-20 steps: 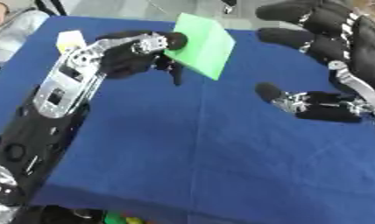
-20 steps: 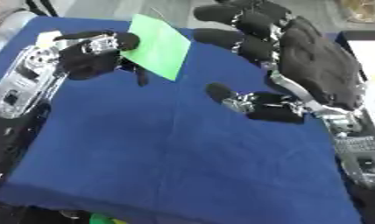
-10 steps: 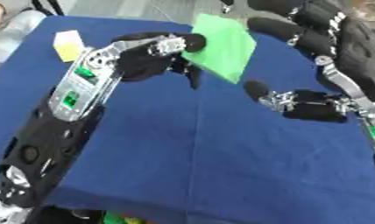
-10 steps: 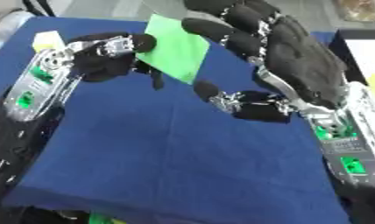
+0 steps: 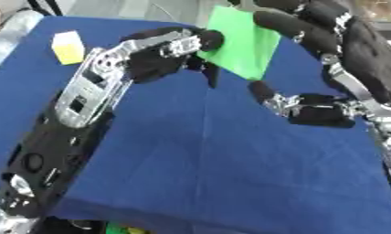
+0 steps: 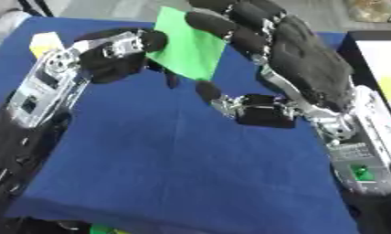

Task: Pick up the objects with one hand, pass them to the other hand, and then place them into the box on the other side of the table.

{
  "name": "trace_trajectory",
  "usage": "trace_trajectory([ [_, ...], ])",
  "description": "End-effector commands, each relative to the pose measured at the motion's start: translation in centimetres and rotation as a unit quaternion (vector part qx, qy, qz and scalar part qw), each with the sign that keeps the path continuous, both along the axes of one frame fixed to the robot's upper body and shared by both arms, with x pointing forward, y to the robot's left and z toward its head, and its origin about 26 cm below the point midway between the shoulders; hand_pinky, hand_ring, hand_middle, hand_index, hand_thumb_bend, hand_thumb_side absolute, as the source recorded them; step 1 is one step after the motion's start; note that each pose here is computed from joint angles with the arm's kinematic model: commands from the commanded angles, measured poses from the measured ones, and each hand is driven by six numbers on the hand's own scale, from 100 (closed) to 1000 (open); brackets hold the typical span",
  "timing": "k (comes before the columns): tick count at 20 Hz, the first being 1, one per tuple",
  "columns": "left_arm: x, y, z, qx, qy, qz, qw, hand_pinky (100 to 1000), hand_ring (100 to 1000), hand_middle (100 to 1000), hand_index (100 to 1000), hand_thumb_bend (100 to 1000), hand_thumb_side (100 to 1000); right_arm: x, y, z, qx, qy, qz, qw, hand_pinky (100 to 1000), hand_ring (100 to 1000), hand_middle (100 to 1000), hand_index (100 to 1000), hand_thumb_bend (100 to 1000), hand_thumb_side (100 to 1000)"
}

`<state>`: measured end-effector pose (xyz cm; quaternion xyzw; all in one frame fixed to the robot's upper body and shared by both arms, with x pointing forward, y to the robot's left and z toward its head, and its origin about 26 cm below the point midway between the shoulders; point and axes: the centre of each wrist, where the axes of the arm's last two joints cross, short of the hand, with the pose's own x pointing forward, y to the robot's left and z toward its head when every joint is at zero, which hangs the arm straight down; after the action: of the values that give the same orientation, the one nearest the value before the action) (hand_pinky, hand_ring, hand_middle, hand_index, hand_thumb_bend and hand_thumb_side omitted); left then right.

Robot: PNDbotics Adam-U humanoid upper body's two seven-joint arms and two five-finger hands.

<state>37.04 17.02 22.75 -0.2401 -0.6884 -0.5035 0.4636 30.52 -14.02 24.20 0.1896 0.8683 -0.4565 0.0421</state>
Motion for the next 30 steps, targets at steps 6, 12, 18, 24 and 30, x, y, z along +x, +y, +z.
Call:
trace_trajectory([
  [6, -0.2, -0.4, 1.2, -0.01, -0.033, 0.011, 0.999, 702, 516, 439, 592, 100, 766, -0.6, 0.2, 1.0, 0.012, 0.0, 0.004, 1.0, 884, 904, 920, 953, 233, 181],
  [12, 0.0, -0.6, 1.0, -0.011, -0.036, 0.019, 0.999, 702, 516, 439, 592, 100, 762, -0.7, 0.3, 1.0, 0.015, 0.005, 0.0, 1.0, 882, 903, 918, 955, 222, 192],
  [18, 0.0, -0.8, 0.8, -0.005, -0.042, 0.021, 0.999, 702, 517, 439, 592, 100, 755, -0.6, 0.4, 0.8, 0.014, 0.012, -0.004, 1.0, 884, 905, 918, 960, 204, 207],
  [24, 0.0, -1.0, 0.3, 0.005, -0.043, 0.025, 0.999, 702, 517, 439, 593, 100, 754, -0.3, 0.4, 0.3, 0.011, 0.023, -0.014, 1.0, 886, 908, 917, 964, 184, 215],
  [30, -0.2, -1.2, 0.1, 0.007, -0.044, 0.025, 0.999, 701, 517, 439, 597, 100, 753, -0.1, 0.4, 0.0, 0.008, 0.025, -0.033, 0.999, 861, 884, 885, 956, 152, 139],
])
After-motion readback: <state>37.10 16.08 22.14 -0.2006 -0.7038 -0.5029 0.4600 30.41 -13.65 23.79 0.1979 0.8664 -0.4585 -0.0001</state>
